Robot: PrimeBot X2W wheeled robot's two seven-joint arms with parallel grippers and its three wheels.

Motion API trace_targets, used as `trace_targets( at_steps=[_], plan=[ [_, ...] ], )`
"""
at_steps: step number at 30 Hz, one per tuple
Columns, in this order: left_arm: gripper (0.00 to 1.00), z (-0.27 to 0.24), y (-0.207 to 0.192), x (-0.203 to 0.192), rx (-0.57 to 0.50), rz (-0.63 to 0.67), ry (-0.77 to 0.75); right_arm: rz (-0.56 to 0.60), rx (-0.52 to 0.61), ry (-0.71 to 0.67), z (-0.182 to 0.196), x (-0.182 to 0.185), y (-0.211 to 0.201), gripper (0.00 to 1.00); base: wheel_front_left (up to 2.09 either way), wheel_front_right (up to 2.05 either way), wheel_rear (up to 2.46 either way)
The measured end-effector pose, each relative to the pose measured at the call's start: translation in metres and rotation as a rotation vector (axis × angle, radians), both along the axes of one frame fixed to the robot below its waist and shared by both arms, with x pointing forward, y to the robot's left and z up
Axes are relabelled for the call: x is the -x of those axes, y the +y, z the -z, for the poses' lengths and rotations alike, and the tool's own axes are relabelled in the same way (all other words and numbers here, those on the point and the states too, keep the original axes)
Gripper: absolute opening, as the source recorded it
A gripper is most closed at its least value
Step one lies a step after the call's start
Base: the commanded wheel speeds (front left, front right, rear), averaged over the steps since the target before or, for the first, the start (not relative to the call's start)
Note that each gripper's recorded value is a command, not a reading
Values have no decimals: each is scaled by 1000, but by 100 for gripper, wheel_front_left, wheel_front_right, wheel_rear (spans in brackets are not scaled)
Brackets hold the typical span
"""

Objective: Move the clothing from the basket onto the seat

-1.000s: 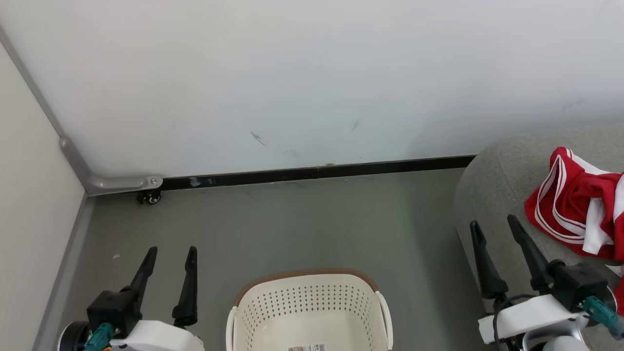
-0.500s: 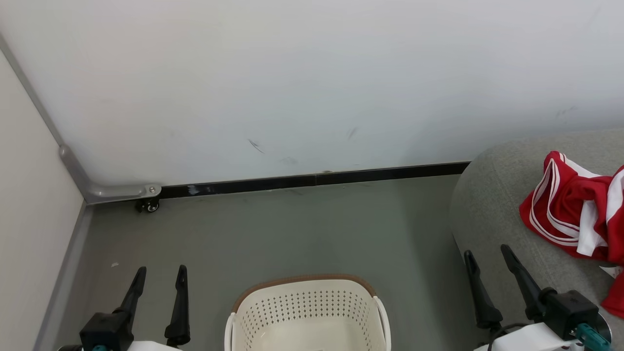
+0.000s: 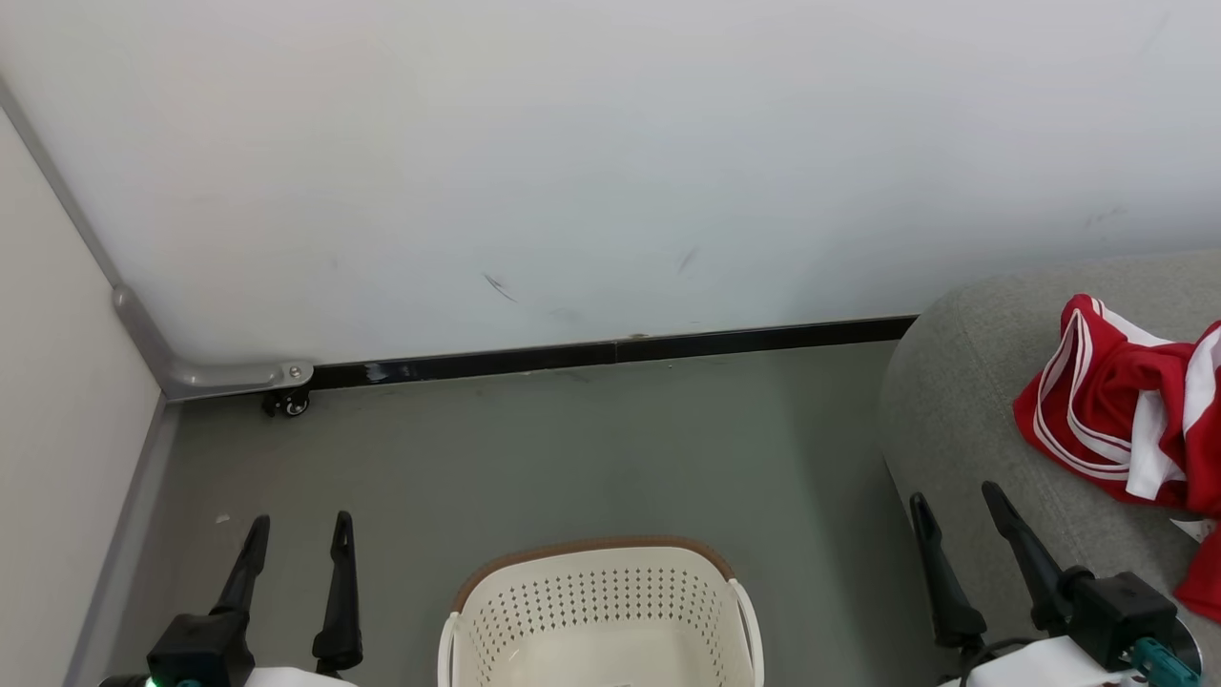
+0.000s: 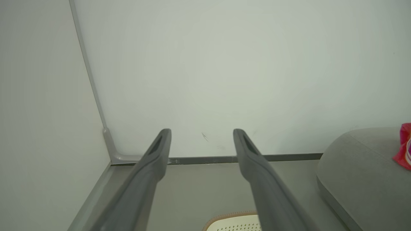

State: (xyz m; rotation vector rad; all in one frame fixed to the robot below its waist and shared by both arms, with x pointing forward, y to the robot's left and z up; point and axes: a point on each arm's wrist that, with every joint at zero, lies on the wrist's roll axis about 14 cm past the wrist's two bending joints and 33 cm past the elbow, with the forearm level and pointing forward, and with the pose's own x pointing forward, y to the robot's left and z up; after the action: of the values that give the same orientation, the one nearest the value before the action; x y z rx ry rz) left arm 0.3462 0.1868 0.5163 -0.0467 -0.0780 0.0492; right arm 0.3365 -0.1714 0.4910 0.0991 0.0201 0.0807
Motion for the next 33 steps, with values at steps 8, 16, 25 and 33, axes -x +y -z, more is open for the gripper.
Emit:
trace_targets(
  at_steps=[8,16,25,33],
  plan=[
    [100,1,6,-1,-20,-24,3,-2,-8,16,4,3,1,100,0,0,0],
    [100,5,6,-1,-30,-22,13,-4,-29,11,2,2,2,100,0,0,0],
    [100,7,8,-1,-38,-33,19,-9,-37,16,2,0,4,100,0,0,0],
    [100,9,11,-1,-44,-41,25,-11,-37,16,2,-1,5,100,0,0,0]
  ],
)
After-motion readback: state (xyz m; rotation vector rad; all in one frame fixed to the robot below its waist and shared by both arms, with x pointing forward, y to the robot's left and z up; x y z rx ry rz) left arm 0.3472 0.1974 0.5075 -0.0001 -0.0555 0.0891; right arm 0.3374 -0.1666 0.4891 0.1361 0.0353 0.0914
